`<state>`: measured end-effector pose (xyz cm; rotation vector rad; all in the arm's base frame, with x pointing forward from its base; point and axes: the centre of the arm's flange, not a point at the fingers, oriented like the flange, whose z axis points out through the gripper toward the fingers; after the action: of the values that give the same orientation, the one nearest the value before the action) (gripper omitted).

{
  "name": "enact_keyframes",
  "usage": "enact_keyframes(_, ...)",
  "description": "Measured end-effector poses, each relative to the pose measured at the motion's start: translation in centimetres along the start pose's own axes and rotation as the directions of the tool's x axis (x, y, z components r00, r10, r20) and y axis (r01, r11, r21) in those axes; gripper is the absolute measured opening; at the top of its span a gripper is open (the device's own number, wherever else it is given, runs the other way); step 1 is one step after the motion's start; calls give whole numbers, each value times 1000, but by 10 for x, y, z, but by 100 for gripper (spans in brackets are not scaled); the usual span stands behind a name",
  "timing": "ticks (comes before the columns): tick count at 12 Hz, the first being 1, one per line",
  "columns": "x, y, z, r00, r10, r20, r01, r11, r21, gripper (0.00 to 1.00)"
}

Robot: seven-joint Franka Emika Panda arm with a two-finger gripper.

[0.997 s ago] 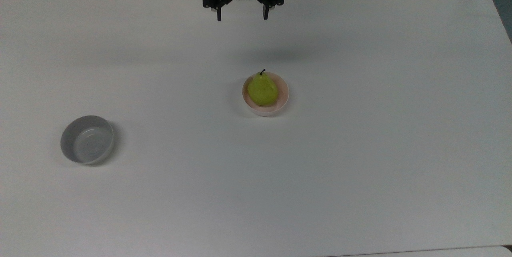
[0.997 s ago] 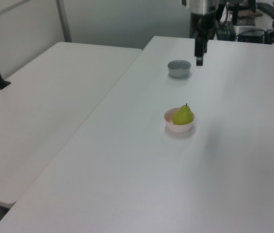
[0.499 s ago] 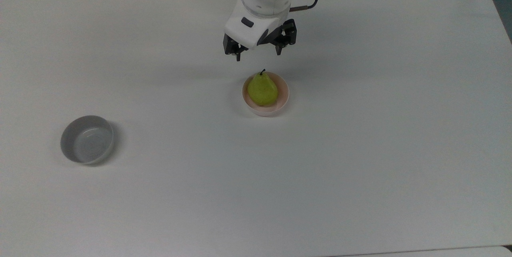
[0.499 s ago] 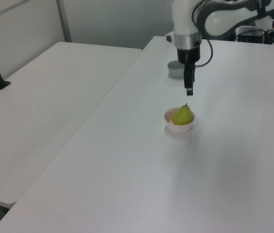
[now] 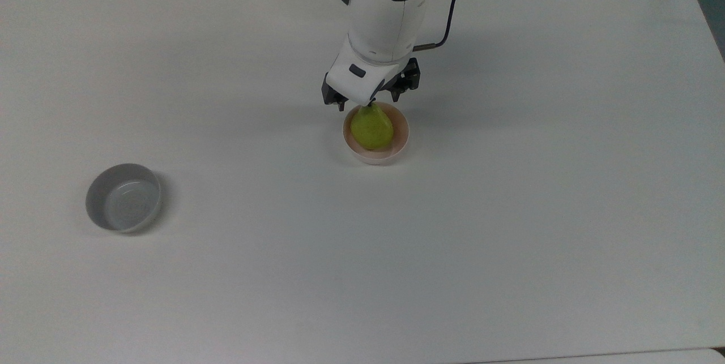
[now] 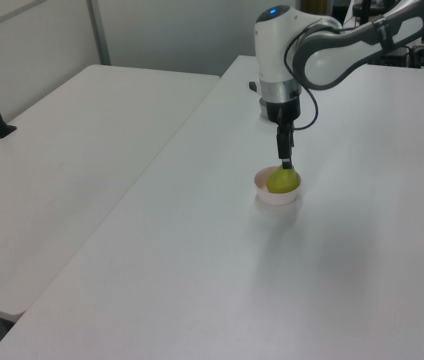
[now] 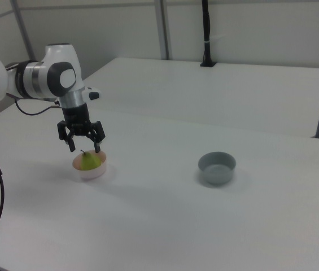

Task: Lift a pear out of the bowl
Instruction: 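Lower the gripper into the pink bowl and close on the pear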

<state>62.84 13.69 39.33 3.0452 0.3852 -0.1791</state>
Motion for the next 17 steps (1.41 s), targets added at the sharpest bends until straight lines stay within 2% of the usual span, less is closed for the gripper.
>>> enact_keyframes(11, 19, -13, 45, 1000, -25, -2, 25, 999, -32, 97)
enact_keyframes(17, 24, -21, 57, 999, -36, -11, 35, 999, -35, 90)
